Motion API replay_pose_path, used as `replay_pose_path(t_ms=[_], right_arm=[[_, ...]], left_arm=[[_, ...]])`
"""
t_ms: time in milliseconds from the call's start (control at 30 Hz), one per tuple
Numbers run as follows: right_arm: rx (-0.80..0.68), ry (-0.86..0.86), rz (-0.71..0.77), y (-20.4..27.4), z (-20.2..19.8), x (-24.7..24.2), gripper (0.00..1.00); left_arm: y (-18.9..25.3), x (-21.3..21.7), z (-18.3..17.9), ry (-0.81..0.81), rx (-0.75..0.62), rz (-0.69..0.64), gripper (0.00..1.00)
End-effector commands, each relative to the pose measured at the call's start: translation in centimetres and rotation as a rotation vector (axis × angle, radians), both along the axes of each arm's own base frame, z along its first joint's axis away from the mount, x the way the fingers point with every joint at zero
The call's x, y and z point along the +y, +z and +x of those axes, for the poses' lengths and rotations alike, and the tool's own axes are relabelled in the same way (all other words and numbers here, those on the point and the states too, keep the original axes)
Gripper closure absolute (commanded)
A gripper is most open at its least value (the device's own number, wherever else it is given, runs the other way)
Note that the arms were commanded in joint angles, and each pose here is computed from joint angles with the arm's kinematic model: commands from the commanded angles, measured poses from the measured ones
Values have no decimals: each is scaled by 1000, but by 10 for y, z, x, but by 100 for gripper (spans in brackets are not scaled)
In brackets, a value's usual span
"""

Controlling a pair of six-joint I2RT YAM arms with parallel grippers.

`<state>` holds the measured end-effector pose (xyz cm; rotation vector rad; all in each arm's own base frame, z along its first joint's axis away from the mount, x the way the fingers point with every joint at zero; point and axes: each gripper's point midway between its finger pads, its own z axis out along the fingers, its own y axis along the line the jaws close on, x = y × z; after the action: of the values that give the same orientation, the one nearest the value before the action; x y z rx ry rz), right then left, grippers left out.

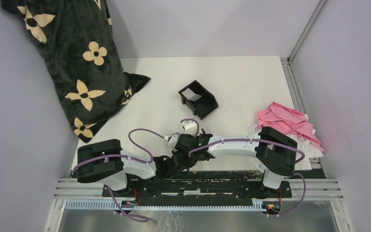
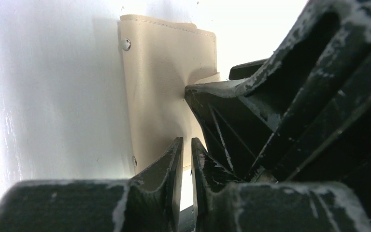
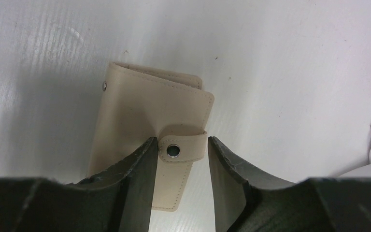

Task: Put the credit cards into the card holder
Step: Close the card holder at the center of the board.

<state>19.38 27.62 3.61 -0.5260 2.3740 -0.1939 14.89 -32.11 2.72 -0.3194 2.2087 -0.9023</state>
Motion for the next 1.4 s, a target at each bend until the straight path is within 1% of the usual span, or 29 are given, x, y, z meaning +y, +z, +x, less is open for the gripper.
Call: replay_pose_path(t_ms=[0,400,533,700,833,1233,1367], right_arm=[[-18,97,81,9,-23,44,51],[-1,106,91,6,-28,49,52],[1,104,97,6,-29,51,52],[0,95,101,6,-29,51,52],[2,91,95,5,-30,50,52],[-10,74,24,1,-37,44,56],[-18,63,-3,-1,-38,40,57]], left_arm=[[-24,11,-15,-55,79,95,80],[-20,12,-12,-45,58,84,80],[-15,17,-11,-22,43,13,80],[-8,23,-10,-11,19,-41,80],[-5,24,-10,-14,12,-56,79],[-1,27,-11,-15,2,-79,78],[4,28,-10,-15,-10,-91,75]])
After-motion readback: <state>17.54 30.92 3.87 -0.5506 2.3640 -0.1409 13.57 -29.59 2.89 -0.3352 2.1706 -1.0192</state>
